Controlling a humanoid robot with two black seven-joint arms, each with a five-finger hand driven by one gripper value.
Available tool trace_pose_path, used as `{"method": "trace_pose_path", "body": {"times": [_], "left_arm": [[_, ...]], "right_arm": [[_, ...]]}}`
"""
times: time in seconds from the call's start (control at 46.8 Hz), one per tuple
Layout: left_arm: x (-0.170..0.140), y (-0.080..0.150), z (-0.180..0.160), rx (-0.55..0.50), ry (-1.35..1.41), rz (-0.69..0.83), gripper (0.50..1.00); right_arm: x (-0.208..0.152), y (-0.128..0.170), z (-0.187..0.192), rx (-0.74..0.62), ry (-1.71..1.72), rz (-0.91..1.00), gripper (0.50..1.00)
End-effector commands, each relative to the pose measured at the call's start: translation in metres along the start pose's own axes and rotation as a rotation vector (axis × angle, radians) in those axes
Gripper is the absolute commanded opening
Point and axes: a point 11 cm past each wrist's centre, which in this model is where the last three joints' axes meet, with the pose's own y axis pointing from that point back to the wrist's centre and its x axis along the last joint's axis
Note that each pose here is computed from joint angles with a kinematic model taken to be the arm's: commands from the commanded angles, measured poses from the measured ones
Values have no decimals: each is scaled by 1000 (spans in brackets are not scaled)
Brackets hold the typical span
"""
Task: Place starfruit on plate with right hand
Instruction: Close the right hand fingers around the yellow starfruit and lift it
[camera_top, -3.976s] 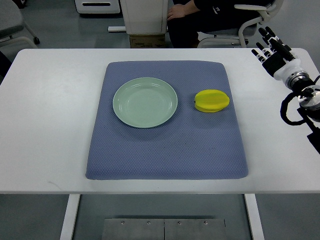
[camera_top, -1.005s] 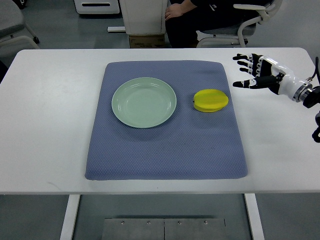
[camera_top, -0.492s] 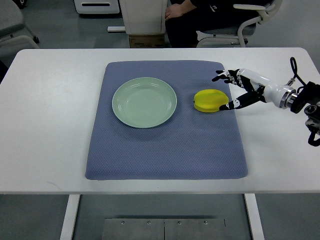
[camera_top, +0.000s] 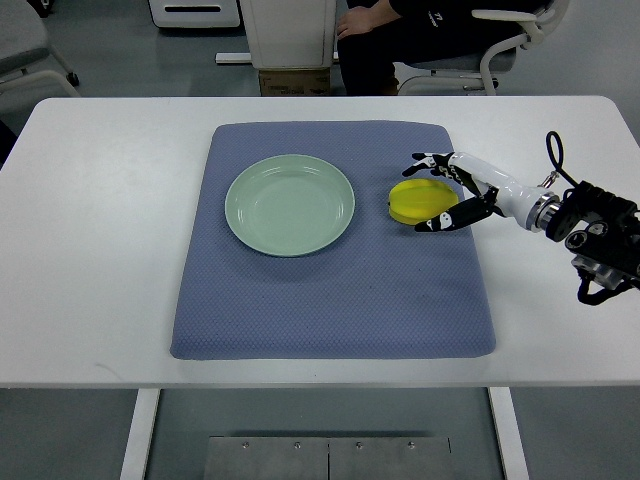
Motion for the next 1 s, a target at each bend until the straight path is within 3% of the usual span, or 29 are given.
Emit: {"method": "trace_pose_path", "body": {"times": [0.0,0.385,0.705,0.834,0.876,0.941,0.983], "left_arm": [[0,0,0,0,0,0,1000],[0,0,0,0,0,0,1000],[0,0,0,0,0,0,1000],[0,0,0,0,0,0,1000],[0,0,0,0,0,0,1000],[0,0,0,0,0,0,1000],[0,0,0,0,-1,0,1000]], "right_arm": [[-4,-4,1,-1,-2,-2,947],[0,-5,6,-14,23,22,906],[-1,-7,17,-49,60,25,832],[-3,-8,18,-54,63,30,753],[-2,-9,18,-54,64,31,676],[-2,-9,17,-55,64,30,500],[-1,-10,16,-52,65,30,500]]}}
